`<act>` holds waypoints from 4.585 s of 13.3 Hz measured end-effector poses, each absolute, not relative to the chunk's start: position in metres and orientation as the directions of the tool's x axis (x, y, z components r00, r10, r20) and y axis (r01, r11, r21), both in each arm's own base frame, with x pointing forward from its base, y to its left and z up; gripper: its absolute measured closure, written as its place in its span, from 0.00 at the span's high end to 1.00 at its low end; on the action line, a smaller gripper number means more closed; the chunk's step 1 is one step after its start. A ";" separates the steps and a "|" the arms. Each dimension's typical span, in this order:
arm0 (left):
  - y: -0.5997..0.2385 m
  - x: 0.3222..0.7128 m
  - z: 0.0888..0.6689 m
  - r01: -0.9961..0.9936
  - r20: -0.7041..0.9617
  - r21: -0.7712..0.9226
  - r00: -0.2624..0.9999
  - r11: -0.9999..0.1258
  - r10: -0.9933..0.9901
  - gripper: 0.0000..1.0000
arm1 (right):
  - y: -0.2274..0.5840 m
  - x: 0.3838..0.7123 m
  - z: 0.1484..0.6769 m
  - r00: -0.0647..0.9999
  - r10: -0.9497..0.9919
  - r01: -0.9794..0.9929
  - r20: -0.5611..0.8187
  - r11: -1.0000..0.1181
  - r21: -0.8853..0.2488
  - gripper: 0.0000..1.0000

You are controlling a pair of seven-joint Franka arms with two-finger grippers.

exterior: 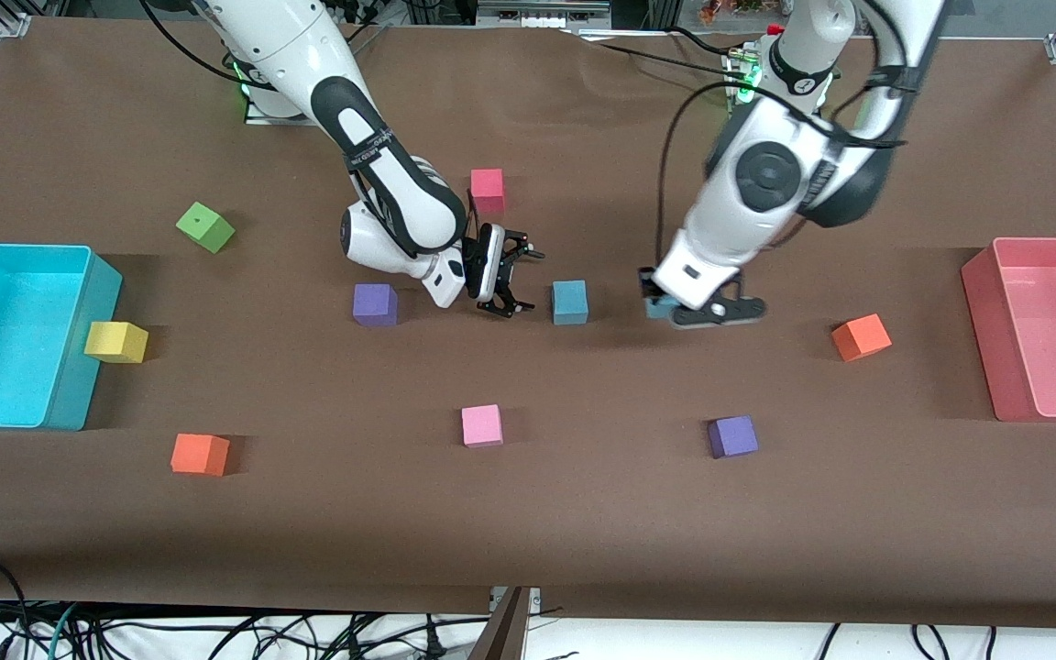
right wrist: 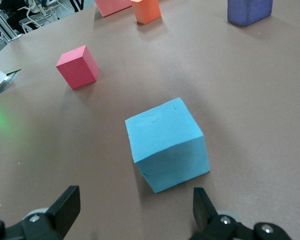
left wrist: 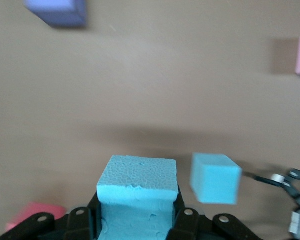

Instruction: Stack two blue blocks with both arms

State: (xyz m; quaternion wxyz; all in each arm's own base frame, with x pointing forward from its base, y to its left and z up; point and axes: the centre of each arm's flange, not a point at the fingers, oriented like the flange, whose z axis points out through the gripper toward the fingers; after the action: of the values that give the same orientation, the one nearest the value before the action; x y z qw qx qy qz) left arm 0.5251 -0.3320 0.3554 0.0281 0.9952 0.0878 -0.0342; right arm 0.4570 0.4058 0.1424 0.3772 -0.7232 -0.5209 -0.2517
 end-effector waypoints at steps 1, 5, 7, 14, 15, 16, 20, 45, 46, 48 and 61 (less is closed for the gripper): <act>-0.358 0.515 0.348 0.195 -0.081 0.043 0.978 -0.980 0.191 0.53 | 0.407 0.456 0.142 0.329 0.563 0.944 0.758 -0.170 -0.283 1.00; -0.404 0.504 0.320 0.244 -0.109 0.043 0.965 -0.969 0.238 0.53 | 0.411 0.452 0.140 0.322 0.544 0.946 0.775 -0.148 -0.289 1.00; -0.407 0.506 0.310 0.262 -0.116 0.046 0.960 -0.964 0.255 0.53 | 0.410 0.450 0.134 0.311 0.549 0.949 0.776 -0.139 -0.282 1.00; -0.435 0.497 0.281 0.287 -0.107 0.065 0.954 -0.956 0.279 0.53 | 0.406 0.450 0.126 0.313 0.553 0.949 0.772 -0.141 -0.283 1.00; -0.437 0.496 0.278 0.287 -0.107 0.066 0.954 -0.956 0.279 0.53 | 0.406 0.450 0.126 0.314 0.552 0.948 0.772 -0.142 -0.284 1.00; -0.438 0.496 0.277 0.287 -0.107 0.066 0.954 -0.956 0.279 0.53 | 0.406 0.450 0.126 0.315 0.551 0.948 0.772 -0.143 -0.285 1.00; -0.439 0.498 0.272 0.290 -0.098 0.078 0.954 -0.954 0.282 0.53 | 0.406 0.450 0.126 0.316 0.551 0.948 0.773 -0.144 -0.285 1.00; -0.439 0.502 0.266 0.278 -0.075 0.078 0.959 -0.958 0.272 1.00 | 0.406 0.450 0.127 0.318 0.547 0.947 0.774 -0.147 -0.285 1.00; -0.438 0.505 0.272 0.280 -0.068 0.086 0.959 -0.956 0.275 1.00 | 0.406 0.450 0.127 0.318 0.547 0.947 0.774 -0.147 -0.285 1.00; -0.433 0.513 0.289 0.293 -0.052 0.106 0.956 -0.950 0.289 1.00 | 0.406 0.450 0.127 0.318 0.547 0.947 0.774 -0.147 -0.285 1.00; -0.218 0.566 0.475 0.233 -0.079 0.071 0.971 -0.970 0.227 1.00 | 0.405 0.452 0.126 0.314 0.548 0.948 0.775 -0.147 -0.281 1.00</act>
State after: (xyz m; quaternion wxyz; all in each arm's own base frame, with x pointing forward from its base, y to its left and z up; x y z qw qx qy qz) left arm 0.5664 -0.2184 0.4752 0.0399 0.9918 0.1159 -0.0353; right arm 0.4517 0.4047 0.1262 0.3877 -0.7120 -0.5254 -0.2583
